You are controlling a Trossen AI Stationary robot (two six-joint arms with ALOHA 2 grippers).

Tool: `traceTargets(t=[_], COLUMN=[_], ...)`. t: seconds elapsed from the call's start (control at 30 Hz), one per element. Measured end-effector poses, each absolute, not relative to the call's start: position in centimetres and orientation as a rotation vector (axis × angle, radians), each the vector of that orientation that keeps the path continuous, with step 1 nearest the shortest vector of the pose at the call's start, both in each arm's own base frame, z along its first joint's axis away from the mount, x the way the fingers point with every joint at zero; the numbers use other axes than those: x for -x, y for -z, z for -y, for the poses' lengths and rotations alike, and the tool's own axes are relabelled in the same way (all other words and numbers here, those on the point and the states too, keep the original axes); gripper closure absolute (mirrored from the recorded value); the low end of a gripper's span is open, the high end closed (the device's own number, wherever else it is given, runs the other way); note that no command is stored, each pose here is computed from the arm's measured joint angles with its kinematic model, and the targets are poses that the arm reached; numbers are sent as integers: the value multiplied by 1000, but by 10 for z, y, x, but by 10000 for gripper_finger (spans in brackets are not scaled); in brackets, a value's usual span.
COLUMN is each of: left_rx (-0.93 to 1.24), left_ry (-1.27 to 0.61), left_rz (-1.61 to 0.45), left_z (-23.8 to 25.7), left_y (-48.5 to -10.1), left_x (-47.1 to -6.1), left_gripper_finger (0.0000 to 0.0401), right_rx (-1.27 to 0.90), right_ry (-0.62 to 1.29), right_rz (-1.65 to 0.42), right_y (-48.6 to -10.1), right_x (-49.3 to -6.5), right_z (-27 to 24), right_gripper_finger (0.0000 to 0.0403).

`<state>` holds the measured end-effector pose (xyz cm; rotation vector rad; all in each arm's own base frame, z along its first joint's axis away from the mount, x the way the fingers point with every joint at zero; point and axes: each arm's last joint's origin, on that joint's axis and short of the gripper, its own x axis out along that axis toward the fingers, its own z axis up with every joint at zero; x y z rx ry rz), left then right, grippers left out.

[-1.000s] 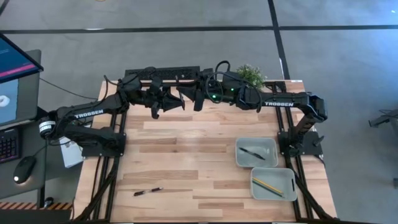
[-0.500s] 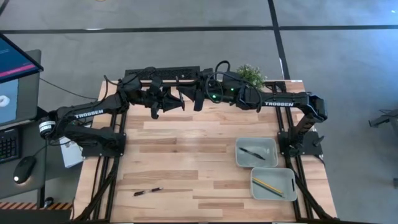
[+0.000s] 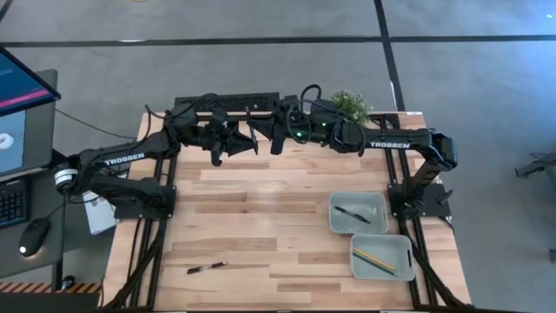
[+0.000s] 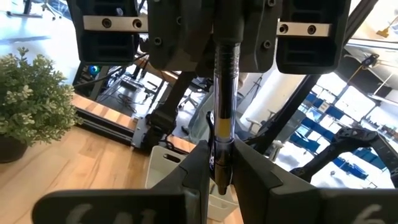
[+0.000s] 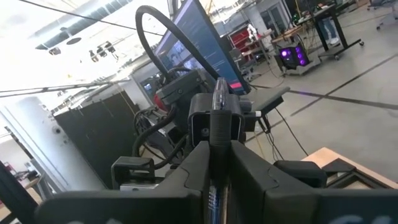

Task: Sort pens & pencils
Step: Put the top black pen into the top gray bin

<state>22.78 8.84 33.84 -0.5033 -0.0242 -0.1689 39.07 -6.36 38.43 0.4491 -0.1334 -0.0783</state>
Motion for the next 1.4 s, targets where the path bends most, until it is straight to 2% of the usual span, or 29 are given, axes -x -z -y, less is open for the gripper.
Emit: traceTargets(t=[0.1,0.4,0.7,1.07,1.4], left_rx=[503,496,501,369,378], left_ry=[169,168,124,156,91], left_rz=[24,25,37,45,-107], left_z=[-88,-88,-90,-89,-90], left_y=[-338,-338,-338,-339,-332], left_x=[-228,-228,-228,-228,-205], left_gripper_finger=[360,356,327,286,271], right_rx=[-449,-449,-425,-411,-404], right_ry=[79,79,86,98,133], right_rz=[133,132,129,108,33], right_y=[-384,-384,-384,-382,-374], right_x=[-391,-391,-391,-390,-390], right_z=[64,64,64,66,72], right_gripper_finger=[343,341,343,344,346])
